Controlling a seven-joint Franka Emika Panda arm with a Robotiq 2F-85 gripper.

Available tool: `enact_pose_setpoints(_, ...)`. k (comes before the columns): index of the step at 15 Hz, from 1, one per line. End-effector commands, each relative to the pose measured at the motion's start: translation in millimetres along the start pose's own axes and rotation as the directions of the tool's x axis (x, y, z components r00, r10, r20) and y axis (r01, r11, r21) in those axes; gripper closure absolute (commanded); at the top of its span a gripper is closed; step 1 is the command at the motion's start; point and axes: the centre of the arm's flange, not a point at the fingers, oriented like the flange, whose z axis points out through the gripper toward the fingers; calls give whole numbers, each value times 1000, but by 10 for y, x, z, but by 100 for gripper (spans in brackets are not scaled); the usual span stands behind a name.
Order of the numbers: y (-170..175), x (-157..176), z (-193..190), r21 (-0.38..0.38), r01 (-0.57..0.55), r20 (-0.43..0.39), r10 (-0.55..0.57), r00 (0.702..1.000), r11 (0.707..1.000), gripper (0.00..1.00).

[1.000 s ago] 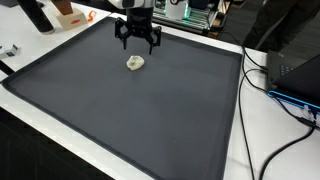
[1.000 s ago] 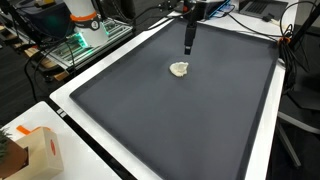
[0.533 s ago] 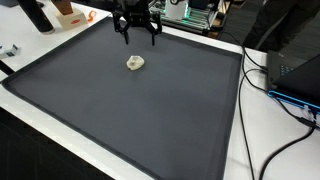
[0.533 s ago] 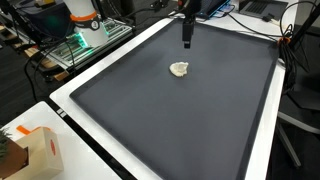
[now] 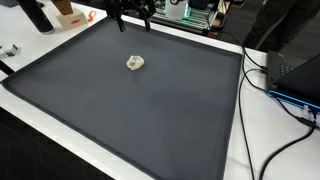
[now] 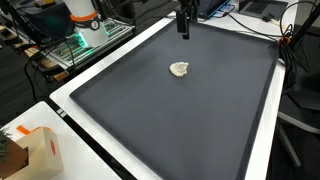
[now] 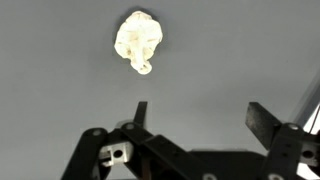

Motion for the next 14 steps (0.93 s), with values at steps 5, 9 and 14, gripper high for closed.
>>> enact_pose_setpoints(5,104,80,-386,45,-84,75,80,994,995,0)
enact_pose_setpoints(9,92,135,-440,20,-112,86,110,990,994,0)
enact_pose_setpoints(14,92,139,-447,2,-116,68,116,991,993,0)
